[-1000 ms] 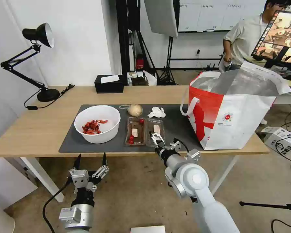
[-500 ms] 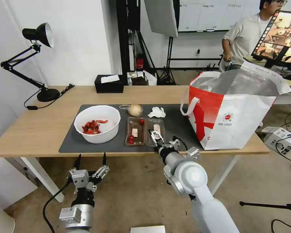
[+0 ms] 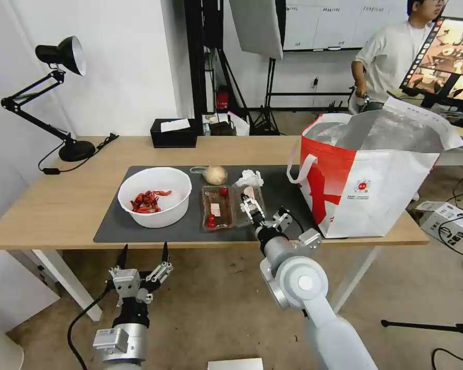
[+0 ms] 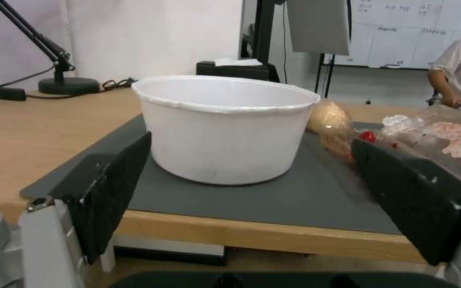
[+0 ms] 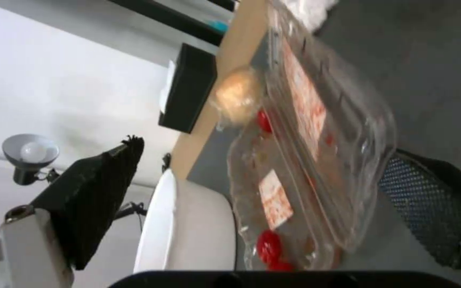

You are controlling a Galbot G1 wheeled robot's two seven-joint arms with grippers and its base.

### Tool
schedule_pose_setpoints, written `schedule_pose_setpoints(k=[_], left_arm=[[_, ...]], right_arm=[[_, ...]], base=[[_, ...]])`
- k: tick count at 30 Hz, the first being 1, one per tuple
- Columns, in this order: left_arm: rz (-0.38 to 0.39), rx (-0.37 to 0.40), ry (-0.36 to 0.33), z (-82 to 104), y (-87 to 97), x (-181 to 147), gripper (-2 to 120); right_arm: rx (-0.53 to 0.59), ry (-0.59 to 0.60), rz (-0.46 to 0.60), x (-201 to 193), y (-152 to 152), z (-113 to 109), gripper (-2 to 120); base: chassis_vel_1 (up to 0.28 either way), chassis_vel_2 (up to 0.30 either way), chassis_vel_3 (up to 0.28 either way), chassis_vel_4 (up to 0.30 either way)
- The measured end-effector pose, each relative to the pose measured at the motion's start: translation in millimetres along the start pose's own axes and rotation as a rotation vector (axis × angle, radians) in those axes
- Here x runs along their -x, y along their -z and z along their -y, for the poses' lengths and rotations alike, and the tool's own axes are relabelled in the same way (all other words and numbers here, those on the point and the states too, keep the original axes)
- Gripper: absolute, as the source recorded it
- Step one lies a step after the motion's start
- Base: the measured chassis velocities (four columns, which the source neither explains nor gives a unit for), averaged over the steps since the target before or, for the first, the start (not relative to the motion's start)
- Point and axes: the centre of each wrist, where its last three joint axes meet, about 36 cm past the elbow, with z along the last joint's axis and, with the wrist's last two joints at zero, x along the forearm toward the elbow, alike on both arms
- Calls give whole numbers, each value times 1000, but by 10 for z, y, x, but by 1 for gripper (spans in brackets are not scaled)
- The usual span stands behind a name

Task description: Pick up the trash from the table and place it into the takeout bag.

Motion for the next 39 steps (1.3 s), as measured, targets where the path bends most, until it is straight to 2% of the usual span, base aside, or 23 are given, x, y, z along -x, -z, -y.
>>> schedule_pose_setpoints(k=[14, 18, 20, 25, 29, 39], left_arm=[[14, 0, 3, -23, 51, 6, 100], [16, 0, 4, -27, 67, 0, 100], [16, 2, 6, -34, 73, -7, 100], [16, 4, 13, -49, 83, -18, 100], [18, 1, 15, -40, 84, -19, 100], [22, -2, 13, -35, 89, -10, 100]], right_arm=[[-75, 76, 5, 69, 102, -154, 100], [-95, 116, -46, 82, 25, -231, 100], [-93, 135, -112, 123, -79, -299, 100], [-96, 101, -233, 315, -314, -372, 100], [-95, 69, -269, 426, -394, -384, 100], [-109, 66, -271, 401, -348, -349, 100]], base=[[0, 0, 0, 0], [0, 0, 0, 0], [0, 0, 0, 0], [0, 0, 0, 0], [0, 0, 0, 0], [0, 0, 0, 0]])
